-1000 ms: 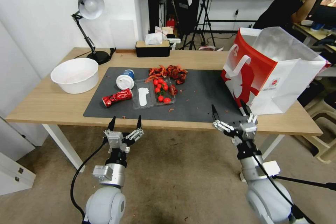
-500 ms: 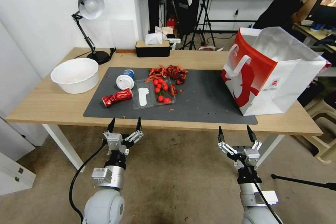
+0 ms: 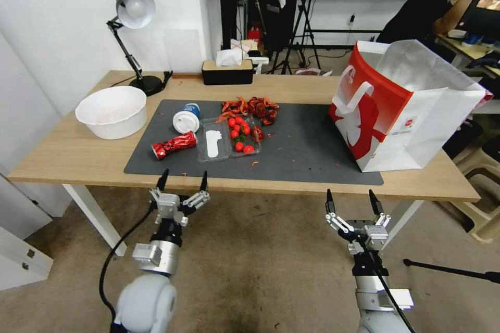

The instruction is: Pick up the trash from the table and place it into the takeout bag.

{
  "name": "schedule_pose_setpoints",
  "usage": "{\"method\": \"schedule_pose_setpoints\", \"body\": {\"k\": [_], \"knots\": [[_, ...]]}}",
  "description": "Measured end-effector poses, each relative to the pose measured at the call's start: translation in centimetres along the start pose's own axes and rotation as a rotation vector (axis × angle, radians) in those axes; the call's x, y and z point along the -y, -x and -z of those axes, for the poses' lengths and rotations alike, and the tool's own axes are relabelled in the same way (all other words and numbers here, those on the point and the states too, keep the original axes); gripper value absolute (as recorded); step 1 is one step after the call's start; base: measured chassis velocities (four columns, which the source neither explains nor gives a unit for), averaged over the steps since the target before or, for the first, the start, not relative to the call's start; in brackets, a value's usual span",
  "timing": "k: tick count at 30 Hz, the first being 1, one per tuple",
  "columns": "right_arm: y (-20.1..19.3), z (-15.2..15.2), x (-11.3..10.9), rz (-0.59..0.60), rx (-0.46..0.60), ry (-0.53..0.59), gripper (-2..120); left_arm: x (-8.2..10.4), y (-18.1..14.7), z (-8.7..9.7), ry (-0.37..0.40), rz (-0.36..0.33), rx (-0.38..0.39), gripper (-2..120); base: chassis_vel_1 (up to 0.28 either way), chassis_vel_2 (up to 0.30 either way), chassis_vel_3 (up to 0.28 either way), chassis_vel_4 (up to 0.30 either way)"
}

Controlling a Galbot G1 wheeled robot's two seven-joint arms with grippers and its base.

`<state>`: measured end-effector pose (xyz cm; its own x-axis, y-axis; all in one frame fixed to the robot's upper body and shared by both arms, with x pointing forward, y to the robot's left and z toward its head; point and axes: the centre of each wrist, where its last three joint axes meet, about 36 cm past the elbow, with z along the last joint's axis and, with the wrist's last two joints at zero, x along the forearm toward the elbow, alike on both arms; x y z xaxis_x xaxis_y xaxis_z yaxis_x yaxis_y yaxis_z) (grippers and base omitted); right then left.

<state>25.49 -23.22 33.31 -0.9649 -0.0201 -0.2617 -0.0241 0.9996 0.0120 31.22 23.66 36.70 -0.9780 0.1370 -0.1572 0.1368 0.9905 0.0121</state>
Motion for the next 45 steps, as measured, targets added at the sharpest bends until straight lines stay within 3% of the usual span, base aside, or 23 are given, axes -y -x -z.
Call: {"method": "schedule_pose_setpoints", "body": {"k": [3, 6, 7, 10, 11, 14, 15, 17, 22, 31, 35, 45], "knots": [[0.2, 0.0, -0.1, 0.003, 0.002, 0.001, 100, -1.6, 0.7, 0.1, 0.032, -0.036, -0.002, 100, 0.0, 0.0, 0.0, 0.0], [0.3, 0.0, -0.1, 0.002, 0.003, 0.0, 100, -5.6, 3.1, 0.4, 0.098, -0.153, -0.023, 100, 0.0, 0.0, 0.0, 0.0], [0.3, 0.0, -0.1, 0.002, 0.003, 0.0, 100, -5.6, 3.1, 0.4, 0.098, -0.153, -0.023, 100, 0.0, 0.0, 0.0, 0.0], [0.5, 0.1, -0.3, 0.001, 0.006, -0.001, 99, -8.2, 4.9, 0.7, 0.134, -0.221, -0.056, 100, 0.0, 0.0, 0.0, 0.0], [0.5, 0.1, -0.3, 0.001, 0.006, -0.001, 99, -8.2, 4.9, 0.7, 0.134, -0.221, -0.056, 100, 0.0, 0.0, 0.0, 0.0], [0.6, 0.2, -0.4, 0.0, 0.008, -0.003, 99, -12.2, 7.1, 0.9, 0.197, -0.277, -0.109, 100, 0.0, 0.0, 0.0, 0.0], [0.6, 0.2, -0.4, 0.0, 0.008, -0.003, 99, -12.2, 7.1, 0.9, 0.197, -0.277, -0.109, 100, 0.0, 0.0, 0.0, 0.0], [0.6, 0.2, -0.5, -0.001, 0.008, -0.003, 99, -14.7, 8.1, 1.1, 0.239, -0.304, -0.14, 100, 0.0, 0.0, 0.0, 0.0], [0.9, 0.1, -0.5, -0.003, 0.007, -0.005, 99, -17.9, 9.8, 1.3, 0.29, -0.332, -0.189, 100, 0.0, 0.0, 0.0, 0.0], [1.6, -0.1, -0.7, -0.004, 0.006, -0.007, 99, -20.4, 11.8, 1.3, 0.299, -0.362, -0.234, 99, 0.0, 0.0, 0.0, 0.0], [1.8, -0.2, -0.7, -0.005, 0.004, -0.009, 98, -21.3, 12.8, 1.5, 0.29, -0.384, -0.251, 93, 0.0, 0.0, 0.0, 0.0], [2.4, -0.5, -0.6, -0.006, -0.001, -0.013, 90, -22.9, 13.4, 1.1, 0.287, -0.454, -0.301, 59, 0.0, 0.0, 0.0, 0.0]]}}
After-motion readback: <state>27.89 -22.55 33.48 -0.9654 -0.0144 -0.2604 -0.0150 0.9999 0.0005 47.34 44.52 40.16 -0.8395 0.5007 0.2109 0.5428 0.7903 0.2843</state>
